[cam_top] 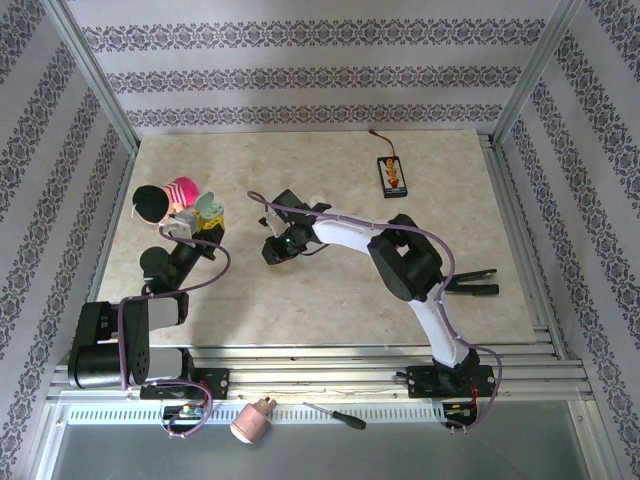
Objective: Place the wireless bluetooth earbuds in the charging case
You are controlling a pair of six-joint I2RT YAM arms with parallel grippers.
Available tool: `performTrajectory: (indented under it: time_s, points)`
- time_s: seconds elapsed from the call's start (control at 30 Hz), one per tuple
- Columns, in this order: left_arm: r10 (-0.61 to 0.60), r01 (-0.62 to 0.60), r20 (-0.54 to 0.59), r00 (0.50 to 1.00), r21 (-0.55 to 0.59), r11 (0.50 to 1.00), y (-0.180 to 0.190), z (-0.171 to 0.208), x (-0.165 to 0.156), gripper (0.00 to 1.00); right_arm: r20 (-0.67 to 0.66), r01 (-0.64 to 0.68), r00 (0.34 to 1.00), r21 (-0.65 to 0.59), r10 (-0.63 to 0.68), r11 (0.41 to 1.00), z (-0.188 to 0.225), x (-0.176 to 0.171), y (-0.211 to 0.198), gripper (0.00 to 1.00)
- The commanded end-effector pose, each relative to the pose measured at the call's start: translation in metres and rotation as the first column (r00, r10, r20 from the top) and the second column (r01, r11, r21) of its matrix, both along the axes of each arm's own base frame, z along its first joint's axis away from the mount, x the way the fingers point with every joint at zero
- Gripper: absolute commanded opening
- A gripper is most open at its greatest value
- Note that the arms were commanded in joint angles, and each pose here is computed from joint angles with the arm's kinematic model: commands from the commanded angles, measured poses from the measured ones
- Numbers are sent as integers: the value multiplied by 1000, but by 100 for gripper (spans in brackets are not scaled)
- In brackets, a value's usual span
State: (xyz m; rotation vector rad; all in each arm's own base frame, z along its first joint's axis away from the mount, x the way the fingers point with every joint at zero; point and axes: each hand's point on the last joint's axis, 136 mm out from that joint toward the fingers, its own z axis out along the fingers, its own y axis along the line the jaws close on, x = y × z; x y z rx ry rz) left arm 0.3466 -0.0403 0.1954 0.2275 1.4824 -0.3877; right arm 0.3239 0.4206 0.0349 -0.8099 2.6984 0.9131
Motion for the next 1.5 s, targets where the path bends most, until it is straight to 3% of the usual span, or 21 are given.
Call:
performTrajectory:
  time_s: [0.0,0.27,0.43,0.63,0.8,0.93,1.23,1.47]
  points:
    - [-14,14,36,999,10,1000,0,6,-3,22,44,40,998,45,-42,998,34,7,-11,16]
    - [-54,54,37,998,2,999,-5,5,-3,22,1,87,996,58,-87,994,32,-6,-38,14]
    - [-115,114,63,991,9,993,-18,11,-7,22,-47,149,988,38,-147,988,24,-29,-77,15]
    - [-248,244,83,965,55,968,-58,13,-15,22,-114,236,964,-42,-239,971,2,-72,-134,15]
    - [-321,315,77,944,79,946,-80,11,-17,22,-152,279,946,-59,-285,958,-8,-92,-156,17]
    - [-338,332,68,939,79,940,-86,5,-16,22,-157,294,940,-72,-302,953,-11,-89,-162,20]
    - [-347,342,60,936,81,936,-87,2,-15,22,-104,298,947,-71,-304,952,13,-72,-174,42]
    - [-362,357,58,930,84,930,-89,1,-17,22,-145,269,951,-51,-273,962,7,-66,-164,46]
